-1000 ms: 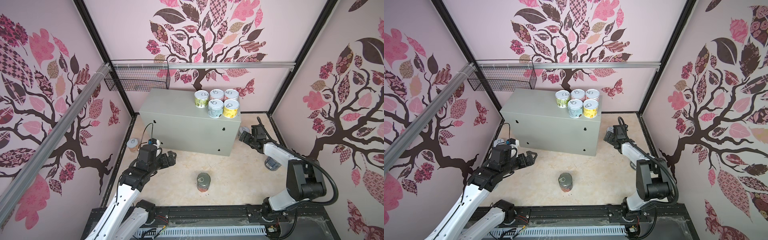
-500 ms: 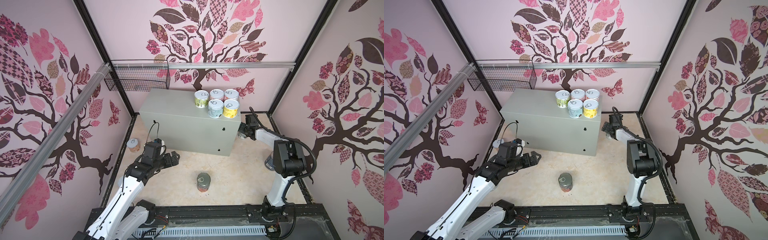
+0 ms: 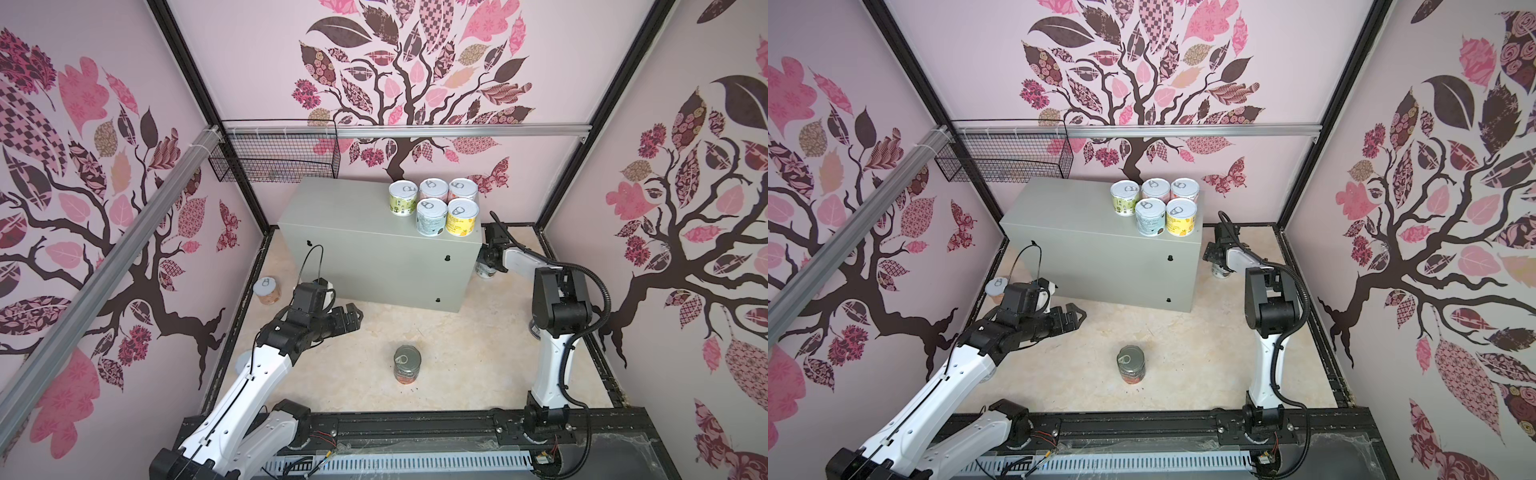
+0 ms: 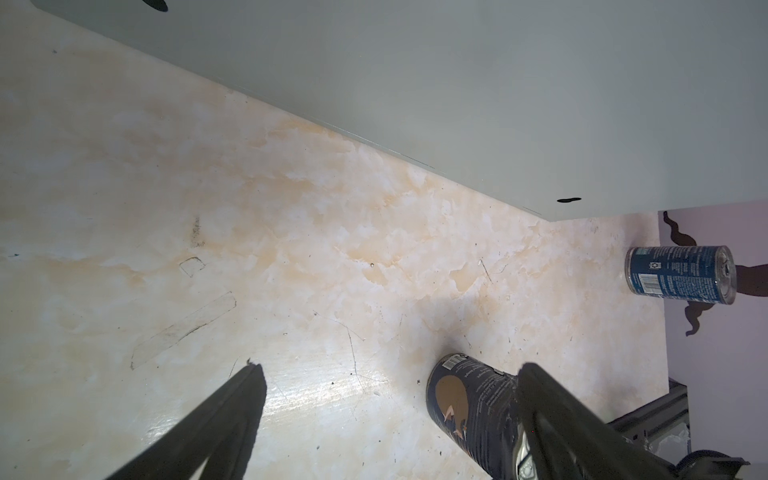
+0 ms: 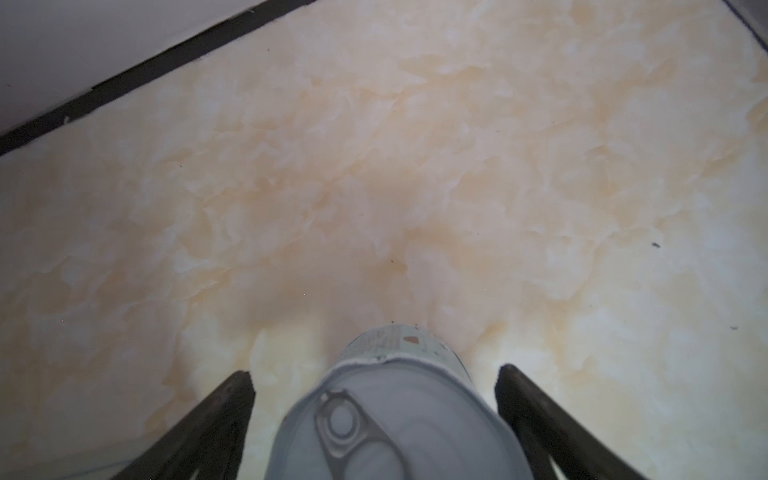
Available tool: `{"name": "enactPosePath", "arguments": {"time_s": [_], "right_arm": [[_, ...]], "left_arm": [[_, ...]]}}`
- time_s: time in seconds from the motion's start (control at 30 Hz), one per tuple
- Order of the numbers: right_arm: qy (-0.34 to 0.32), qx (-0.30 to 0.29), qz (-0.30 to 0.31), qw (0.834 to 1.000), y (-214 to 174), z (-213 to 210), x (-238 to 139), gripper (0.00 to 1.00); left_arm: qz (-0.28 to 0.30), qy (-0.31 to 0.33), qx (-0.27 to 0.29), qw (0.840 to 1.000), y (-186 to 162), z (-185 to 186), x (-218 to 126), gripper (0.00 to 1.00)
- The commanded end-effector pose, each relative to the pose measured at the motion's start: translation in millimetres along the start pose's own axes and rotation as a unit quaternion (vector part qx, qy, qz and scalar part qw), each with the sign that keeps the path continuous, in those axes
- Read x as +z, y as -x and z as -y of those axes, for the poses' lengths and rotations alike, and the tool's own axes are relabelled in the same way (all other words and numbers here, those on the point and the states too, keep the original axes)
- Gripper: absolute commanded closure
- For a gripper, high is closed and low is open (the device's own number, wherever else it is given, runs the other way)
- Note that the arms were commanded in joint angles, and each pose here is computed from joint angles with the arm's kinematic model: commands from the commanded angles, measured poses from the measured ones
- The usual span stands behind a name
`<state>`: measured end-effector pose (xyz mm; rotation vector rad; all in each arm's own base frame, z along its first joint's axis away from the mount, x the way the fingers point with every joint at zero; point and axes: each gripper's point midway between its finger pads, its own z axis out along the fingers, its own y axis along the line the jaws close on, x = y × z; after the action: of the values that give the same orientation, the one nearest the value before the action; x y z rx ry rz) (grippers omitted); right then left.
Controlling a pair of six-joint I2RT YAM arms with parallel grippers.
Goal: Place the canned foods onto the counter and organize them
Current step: 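Close the right gripper on the white-lidded light-blue floor can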
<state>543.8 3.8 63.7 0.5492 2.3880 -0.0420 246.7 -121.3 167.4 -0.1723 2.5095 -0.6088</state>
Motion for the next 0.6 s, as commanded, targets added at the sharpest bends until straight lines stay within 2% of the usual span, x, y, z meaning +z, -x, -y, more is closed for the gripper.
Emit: {"name": "enactPosePath", "arguments": {"time_s": [0.0,0.3,0.57], "right_arm": [[-0.012,-0.012,-0.015,1.0,-7,4,10,0.17],[-0.011,-0.018,-0.007,1.0,-4,8,-7,0.36],[0.008,-0.012,-0.014,1.0,-16,14,-45,0.4]], "left_arm": [[0.009,-0.011,0.003,1.0,3,4,0,0.02],[0.018,-0.02,-0.002,1.0,6,5,-4,0.02],[0.03,-0.035,0.003,0.999,6,8,-11,0.02]]}}
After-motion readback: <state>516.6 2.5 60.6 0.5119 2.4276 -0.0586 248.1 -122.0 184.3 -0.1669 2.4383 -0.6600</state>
